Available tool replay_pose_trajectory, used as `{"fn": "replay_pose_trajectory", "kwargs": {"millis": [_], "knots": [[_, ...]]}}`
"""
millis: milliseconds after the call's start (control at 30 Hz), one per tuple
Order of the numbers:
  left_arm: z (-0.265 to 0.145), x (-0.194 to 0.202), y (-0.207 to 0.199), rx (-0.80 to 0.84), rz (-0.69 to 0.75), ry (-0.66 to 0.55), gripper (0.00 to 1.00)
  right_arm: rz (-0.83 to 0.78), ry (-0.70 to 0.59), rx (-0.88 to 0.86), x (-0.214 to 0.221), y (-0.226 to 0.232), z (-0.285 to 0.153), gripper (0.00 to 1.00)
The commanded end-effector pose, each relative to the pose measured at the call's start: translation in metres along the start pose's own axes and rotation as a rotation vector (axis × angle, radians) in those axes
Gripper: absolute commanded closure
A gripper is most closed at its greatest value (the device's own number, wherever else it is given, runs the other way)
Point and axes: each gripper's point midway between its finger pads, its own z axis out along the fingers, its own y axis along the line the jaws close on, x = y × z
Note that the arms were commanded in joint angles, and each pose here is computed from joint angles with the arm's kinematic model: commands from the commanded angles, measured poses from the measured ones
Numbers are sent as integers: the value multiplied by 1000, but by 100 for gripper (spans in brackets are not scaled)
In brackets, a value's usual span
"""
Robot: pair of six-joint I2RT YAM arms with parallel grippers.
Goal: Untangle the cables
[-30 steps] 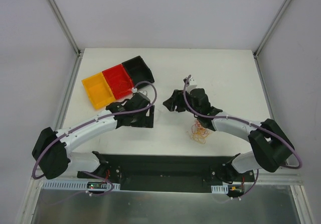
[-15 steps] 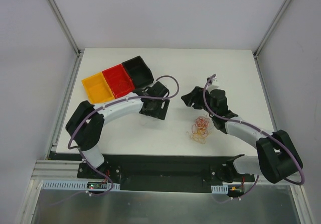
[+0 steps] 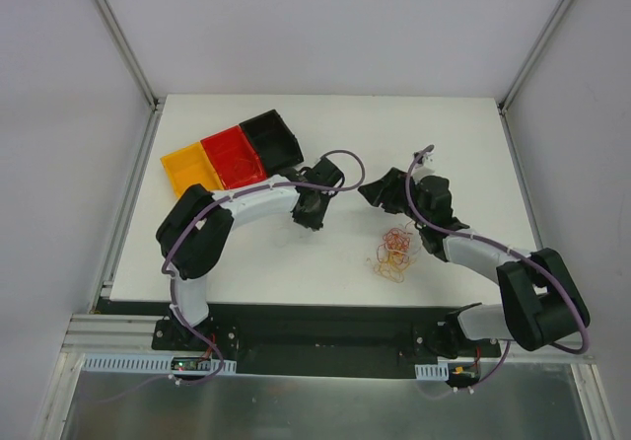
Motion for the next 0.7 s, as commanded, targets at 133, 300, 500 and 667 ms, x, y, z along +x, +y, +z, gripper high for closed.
{"fn": "replay_pose_trajectory", "kwargs": {"millis": [133,300,500,667], "knots": [[-32,-5,15,-37,52,-85,100,14,-44,-80,-13,14,1,37],[-88,-11,40,7,-10,-217,100,19,-52,-79,-15,13,-1,38],[-159,-24,97,99,-210,-388,100,39,-40,-93,-13,14,2,39],[-197,-37,159,23,-370,-483,100,44,-37,-97,-11,13,4,39]]}}
